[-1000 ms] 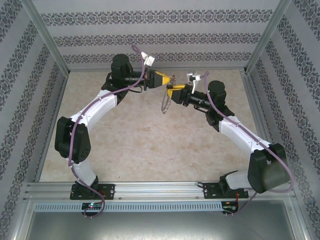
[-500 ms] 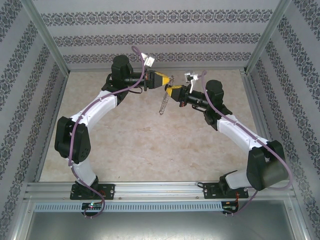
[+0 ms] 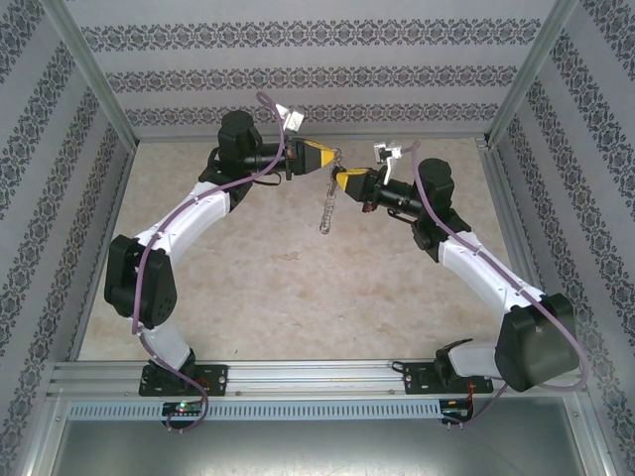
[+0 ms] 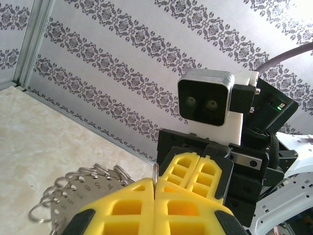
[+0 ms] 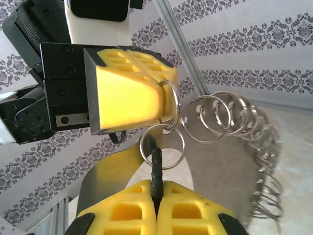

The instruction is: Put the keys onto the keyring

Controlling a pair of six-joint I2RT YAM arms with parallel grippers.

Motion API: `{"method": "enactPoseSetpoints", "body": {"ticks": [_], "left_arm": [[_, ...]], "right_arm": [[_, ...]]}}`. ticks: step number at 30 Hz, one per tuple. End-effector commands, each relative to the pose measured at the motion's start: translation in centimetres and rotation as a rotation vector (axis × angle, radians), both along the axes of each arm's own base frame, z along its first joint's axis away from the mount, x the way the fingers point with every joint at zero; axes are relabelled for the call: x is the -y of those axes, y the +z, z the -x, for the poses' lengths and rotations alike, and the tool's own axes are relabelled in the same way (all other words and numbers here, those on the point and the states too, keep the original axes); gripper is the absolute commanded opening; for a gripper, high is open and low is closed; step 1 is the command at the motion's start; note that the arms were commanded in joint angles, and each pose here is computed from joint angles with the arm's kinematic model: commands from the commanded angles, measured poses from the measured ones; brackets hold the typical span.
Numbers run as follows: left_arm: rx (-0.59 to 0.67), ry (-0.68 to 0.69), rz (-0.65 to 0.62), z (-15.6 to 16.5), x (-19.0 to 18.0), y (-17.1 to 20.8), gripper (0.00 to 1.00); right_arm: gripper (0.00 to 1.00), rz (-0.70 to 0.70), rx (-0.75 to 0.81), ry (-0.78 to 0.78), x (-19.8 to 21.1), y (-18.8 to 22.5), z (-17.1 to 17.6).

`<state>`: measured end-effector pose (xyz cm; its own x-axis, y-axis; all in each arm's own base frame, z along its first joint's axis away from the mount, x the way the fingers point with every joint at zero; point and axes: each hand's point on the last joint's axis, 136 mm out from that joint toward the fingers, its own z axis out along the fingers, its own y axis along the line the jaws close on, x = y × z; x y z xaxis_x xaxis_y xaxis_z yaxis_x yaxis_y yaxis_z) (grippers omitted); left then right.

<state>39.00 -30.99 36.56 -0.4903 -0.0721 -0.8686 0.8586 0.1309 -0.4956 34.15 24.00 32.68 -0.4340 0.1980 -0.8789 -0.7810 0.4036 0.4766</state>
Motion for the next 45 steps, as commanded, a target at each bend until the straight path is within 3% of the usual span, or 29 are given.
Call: {"method": "enactPoseSetpoints", "body": {"ticks": [1, 13, 25, 45], "left_arm": [[0.079, -0.011, 0.015, 1.2, -0.2, 2.0, 0.00], [0.072, -0.029, -0.008, 1.6, 0.1, 1.2, 0.00], [0.072, -0.041, -0.017, 1.8, 0.1, 0.8, 0.00], [0.063, -0.056, -0.044, 2.0, 1.0, -0.3, 0.00]], "right_arm": [[0.00, -0.022, 0.026, 0.026, 0.2, 2.1, 0.6], [0.00, -0.028, 0.024, 0.071, -0.4, 3.7, -0.1], [0.00, -0.003, -0.002, 0.050, 2.6, 3.7, -1.0], [0.00, 0.030, -0.012, 0.196, 0.5, 5.8, -0.1]]}}
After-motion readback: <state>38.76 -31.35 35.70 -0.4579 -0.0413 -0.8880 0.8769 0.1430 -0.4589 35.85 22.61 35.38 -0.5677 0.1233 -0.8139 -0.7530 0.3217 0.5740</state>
